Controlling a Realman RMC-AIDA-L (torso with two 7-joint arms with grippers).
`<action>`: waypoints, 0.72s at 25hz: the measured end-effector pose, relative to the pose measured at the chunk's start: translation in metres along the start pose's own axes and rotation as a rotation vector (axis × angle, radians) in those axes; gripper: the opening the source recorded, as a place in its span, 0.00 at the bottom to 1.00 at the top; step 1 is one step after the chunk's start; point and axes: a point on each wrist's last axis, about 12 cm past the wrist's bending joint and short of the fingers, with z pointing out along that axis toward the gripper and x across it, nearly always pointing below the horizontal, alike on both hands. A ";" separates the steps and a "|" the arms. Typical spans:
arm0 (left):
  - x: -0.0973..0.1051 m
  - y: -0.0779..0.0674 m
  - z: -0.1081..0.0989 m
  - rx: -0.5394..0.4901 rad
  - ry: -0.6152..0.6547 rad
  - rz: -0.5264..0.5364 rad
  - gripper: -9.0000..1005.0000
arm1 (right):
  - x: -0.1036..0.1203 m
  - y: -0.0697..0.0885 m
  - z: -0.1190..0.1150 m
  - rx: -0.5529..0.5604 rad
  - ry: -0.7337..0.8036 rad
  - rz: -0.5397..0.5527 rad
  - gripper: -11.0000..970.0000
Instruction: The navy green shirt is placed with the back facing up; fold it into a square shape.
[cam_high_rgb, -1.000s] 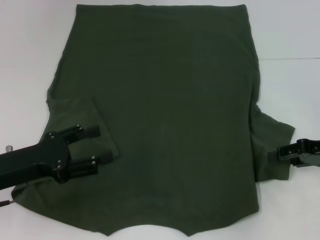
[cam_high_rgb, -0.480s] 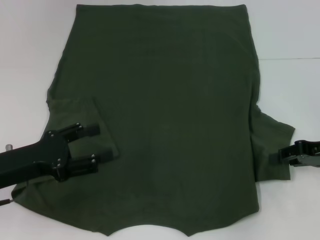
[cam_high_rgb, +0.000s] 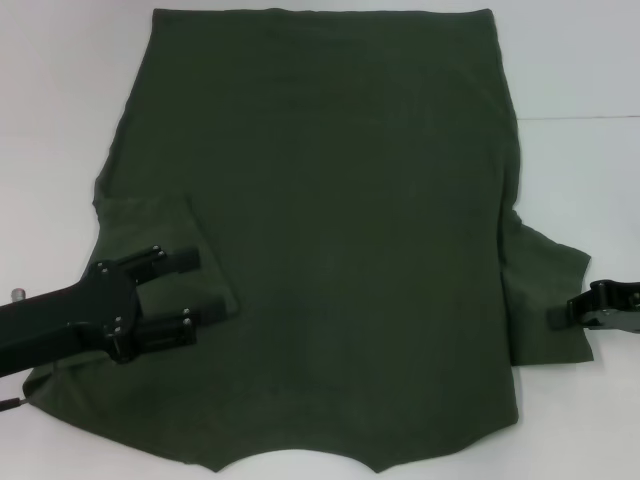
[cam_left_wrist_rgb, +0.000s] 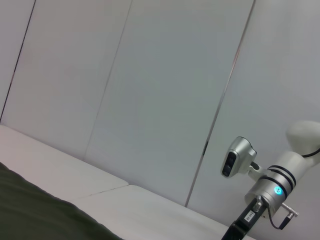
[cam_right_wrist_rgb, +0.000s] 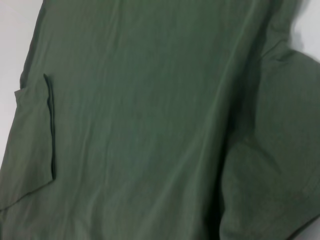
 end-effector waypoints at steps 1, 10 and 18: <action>0.000 0.000 0.000 0.000 0.000 0.000 0.86 | 0.000 0.000 -0.001 0.001 0.000 -0.002 0.03; 0.001 0.000 0.000 0.000 0.000 -0.003 0.86 | -0.018 -0.002 -0.039 0.019 -0.026 -0.065 0.02; 0.000 -0.001 -0.001 0.001 -0.001 -0.012 0.86 | -0.036 0.012 -0.062 0.030 -0.049 -0.162 0.02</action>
